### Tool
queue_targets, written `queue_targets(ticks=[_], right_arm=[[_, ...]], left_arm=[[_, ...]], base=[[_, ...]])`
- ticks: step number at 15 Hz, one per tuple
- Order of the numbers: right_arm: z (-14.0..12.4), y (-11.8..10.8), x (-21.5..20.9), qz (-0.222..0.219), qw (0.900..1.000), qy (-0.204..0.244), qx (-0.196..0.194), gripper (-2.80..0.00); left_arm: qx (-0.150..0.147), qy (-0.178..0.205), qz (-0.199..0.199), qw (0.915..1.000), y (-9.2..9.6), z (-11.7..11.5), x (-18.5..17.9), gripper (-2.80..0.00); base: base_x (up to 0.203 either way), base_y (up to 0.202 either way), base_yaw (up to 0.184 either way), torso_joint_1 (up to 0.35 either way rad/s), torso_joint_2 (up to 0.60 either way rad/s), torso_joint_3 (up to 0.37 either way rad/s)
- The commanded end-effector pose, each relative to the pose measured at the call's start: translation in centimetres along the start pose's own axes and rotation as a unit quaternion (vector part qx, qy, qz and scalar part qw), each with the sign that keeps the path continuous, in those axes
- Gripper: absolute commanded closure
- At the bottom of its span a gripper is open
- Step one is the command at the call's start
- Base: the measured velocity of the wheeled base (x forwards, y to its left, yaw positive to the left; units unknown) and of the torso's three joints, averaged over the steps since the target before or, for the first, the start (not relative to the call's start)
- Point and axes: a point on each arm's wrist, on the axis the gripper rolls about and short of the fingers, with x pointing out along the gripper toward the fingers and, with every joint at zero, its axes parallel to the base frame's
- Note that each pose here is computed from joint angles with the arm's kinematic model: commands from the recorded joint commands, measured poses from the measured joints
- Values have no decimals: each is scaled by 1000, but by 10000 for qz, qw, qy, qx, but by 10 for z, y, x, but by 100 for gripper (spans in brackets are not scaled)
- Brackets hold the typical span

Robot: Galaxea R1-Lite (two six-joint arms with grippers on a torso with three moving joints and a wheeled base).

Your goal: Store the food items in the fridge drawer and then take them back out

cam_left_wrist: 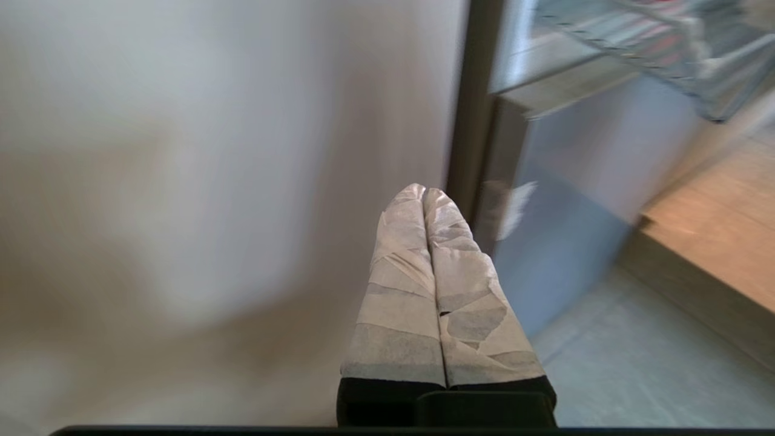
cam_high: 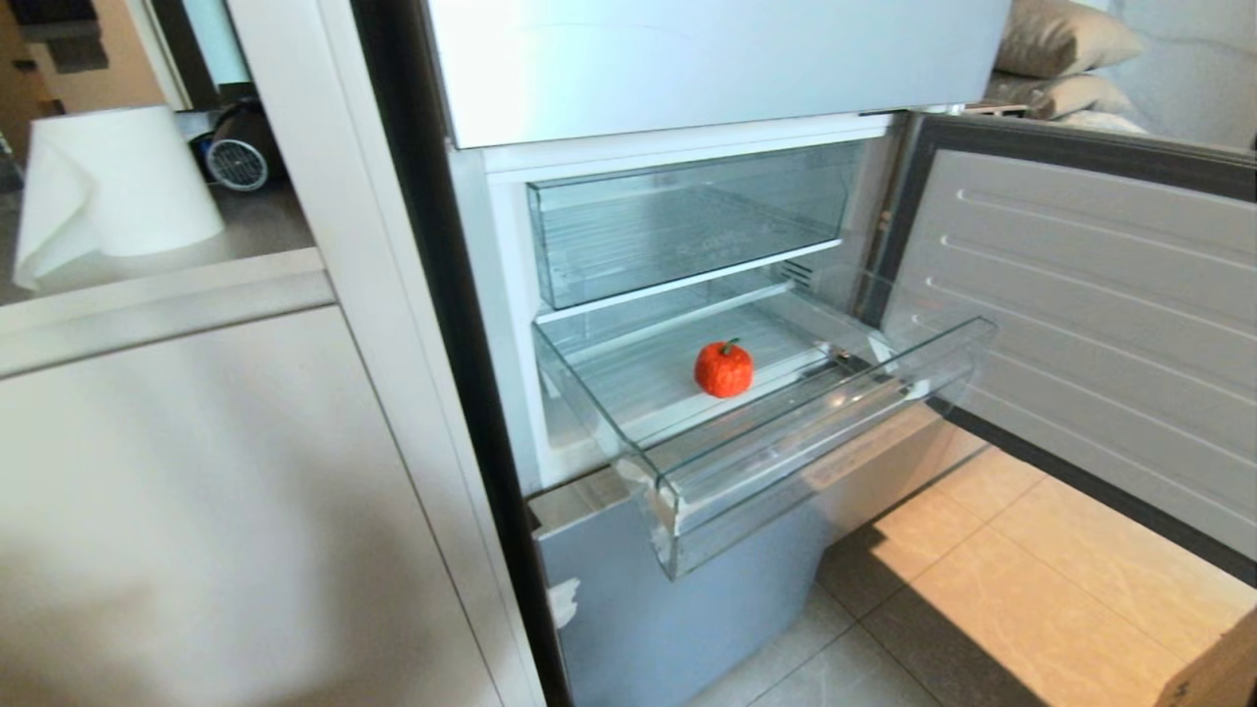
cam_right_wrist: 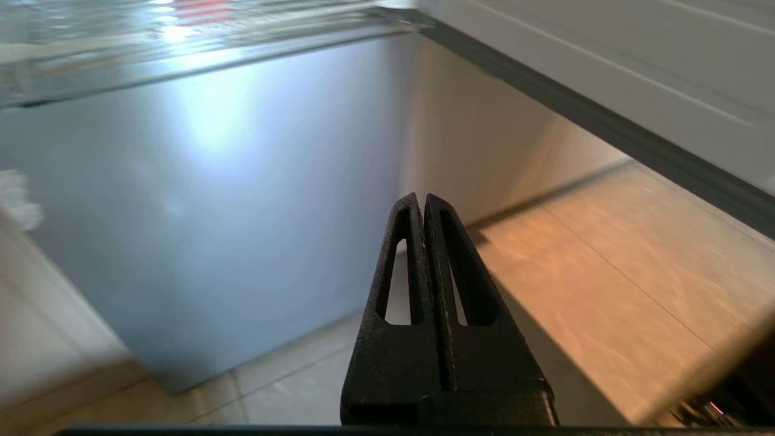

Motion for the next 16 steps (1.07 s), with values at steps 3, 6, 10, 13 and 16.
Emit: queue_targets(ticks=[3,6,10,13,16], right_arm=[[0,0,0,-18,10000,6,48,0],[0,0,0,-46,10000,7,84,0],[1,0,2,-16,9999,99,55,0],[22,-1,13,34,9996,218,-164,0],[98,-4,30,-55,9996,-123,-243,0]], left_arm=[[-2,3,4,10000,0,0,0,0],[-2,3,4,10000,0,0,0,0],[-1,11,4,10000,0,0,0,0],[-2,3,4,10000,0,0,0,0],[-2,3,4,10000,0,0,0,0]], base=[[4,-7,177,5,0,2],[2,-9,174,3,1,4],[2,-8,148,3,0,4],[1,-1,20,2,1,1],[0,0,0,0,0,0]])
